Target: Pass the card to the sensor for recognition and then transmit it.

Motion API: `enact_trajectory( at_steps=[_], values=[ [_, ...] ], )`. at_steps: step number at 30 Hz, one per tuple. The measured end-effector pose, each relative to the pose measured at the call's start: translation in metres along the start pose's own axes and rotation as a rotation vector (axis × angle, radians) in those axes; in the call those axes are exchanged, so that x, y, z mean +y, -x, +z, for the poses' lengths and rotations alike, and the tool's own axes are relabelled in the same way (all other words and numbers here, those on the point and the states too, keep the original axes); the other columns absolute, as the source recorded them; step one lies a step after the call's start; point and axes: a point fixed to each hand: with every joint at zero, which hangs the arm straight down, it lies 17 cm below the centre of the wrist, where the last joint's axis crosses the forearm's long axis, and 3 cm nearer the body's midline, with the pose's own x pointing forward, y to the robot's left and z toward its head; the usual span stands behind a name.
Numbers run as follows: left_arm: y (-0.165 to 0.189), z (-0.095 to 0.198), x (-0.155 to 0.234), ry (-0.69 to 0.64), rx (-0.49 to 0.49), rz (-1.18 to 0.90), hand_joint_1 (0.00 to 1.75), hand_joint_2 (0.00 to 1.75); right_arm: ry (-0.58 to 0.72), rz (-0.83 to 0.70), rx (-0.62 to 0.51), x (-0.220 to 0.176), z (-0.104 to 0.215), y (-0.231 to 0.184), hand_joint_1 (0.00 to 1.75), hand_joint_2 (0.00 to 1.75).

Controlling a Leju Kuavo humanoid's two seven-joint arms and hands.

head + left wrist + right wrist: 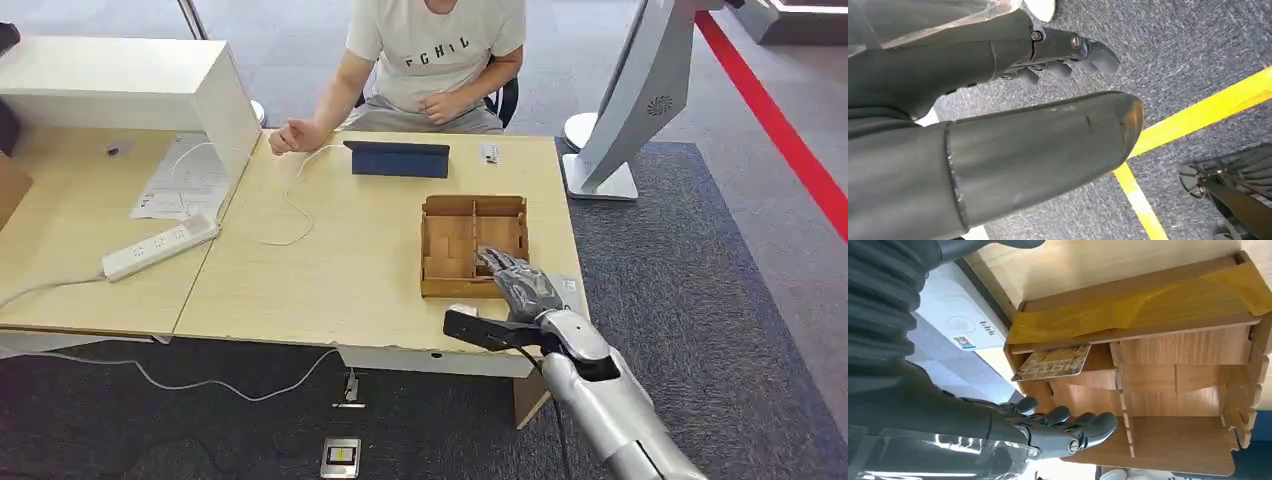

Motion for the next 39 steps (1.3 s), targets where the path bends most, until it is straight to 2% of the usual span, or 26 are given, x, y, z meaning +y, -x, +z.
enact_trajectory(
  at_steps=[10,29,30,31,39],
  values=[
    [0.001,0.0,0.0,0.002,-0.001,-0.016,0.0,0.0,0.021,0.041,0.017,-0.006,-0.002,0.01,0.0,1.75],
    [0.001,0.0,0.002,-0.003,0.002,-0.011,0.0,0.0,-0.012,0.05,0.018,0.007,-0.004,0.016,0.0,1.75],
    [0.001,0.0,0.002,-0.004,0.002,-0.011,0.0,0.0,-0.013,0.052,0.019,0.007,-0.004,0.016,0.7,1.75],
    [0.001,0.0,0.002,-0.006,0.001,-0.011,0.0,0.0,-0.013,0.053,0.02,0.006,-0.005,0.017,1.75,1.75],
    [0.001,0.0,0.002,-0.006,0.001,-0.013,0.0,0.0,0.01,0.01,-0.041,-0.004,-0.008,0.006,1.75,1.75]
  ],
)
